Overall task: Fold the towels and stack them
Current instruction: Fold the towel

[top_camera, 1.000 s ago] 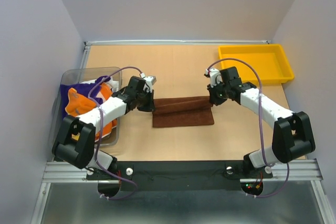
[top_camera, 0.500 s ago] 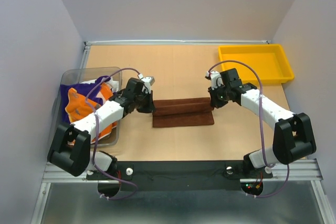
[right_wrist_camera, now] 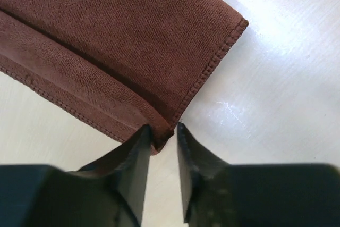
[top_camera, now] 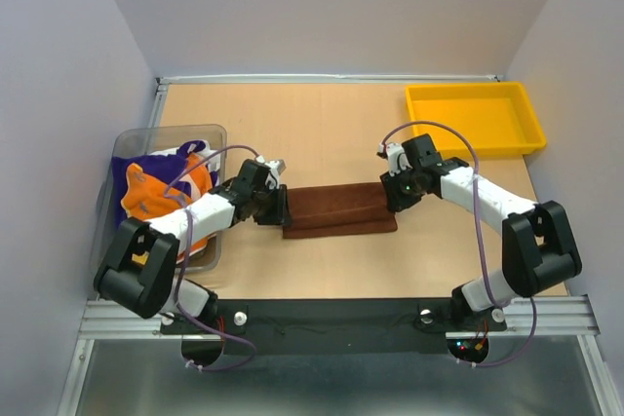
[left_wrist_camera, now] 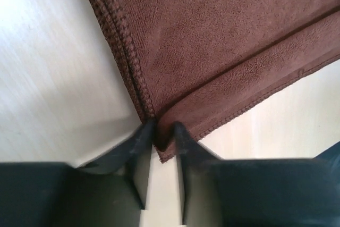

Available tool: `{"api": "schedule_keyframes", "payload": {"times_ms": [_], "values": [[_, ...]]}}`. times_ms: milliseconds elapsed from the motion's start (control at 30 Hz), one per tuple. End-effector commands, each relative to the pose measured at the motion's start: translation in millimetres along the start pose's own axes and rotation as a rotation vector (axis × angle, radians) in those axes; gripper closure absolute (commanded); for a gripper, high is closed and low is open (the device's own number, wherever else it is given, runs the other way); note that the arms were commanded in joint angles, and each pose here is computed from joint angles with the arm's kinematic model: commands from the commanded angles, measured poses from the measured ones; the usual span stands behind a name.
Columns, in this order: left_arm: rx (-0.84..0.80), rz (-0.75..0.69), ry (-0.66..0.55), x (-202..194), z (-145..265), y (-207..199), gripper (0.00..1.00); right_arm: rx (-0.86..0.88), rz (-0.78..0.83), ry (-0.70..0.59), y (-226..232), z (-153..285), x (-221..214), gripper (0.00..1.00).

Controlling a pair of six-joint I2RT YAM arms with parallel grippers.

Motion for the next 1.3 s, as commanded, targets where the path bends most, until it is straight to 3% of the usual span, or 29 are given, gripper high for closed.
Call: {"api": "schedule_keyframes", "payload": {"times_ms": [0,100,200,300,400,600,867,1000,1167,1267], "values": [[-0.019,0.005,-0.089,5,18,-14,0.44,0.034,-0.011,-0.055,16,22,6,0.61],[-0.022,0.004,-0.175,7,43,-25,0.29,0.088,-0.014,-0.112,31,42,7,0.48],[-0.027,0.032,-0.324,13,76,-33,0.29,0.145,-0.029,-0.162,44,58,9,0.46],[-0.026,0.071,-0.399,21,88,-36,0.31,0.117,-0.096,-0.213,48,62,21,0.46],[-0.045,0.084,-0.435,35,87,-42,0.41,0.108,-0.161,-0.235,51,56,31,0.47],[-0.06,0.098,-0.37,42,50,-52,0.51,0.065,-0.304,-0.213,41,12,15,0.5],[-0.023,0.197,-0.217,-13,-10,-31,0.63,-0.081,-0.458,-0.159,20,-17,-36,0.54],[0.062,0.249,-0.222,-22,-16,-12,0.64,-0.113,-0.494,-0.161,15,-17,-46,0.54],[0.168,0.26,-0.258,-6,-2,15,0.58,-0.156,-0.494,-0.322,9,9,-18,0.53],[0.237,0.223,-0.313,16,16,20,0.43,-0.208,-0.504,-0.376,-6,21,-9,0.48]]}}
Point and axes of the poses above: each gripper's point midway between its finger pads, its own z axis back along the fingers, its own y axis along the line the jaws close on, x = y × z, the point moved 7 cm from there along z, back along the fingers, and after that the axes turned 10 degrees about -z, right-handed, at the moved point
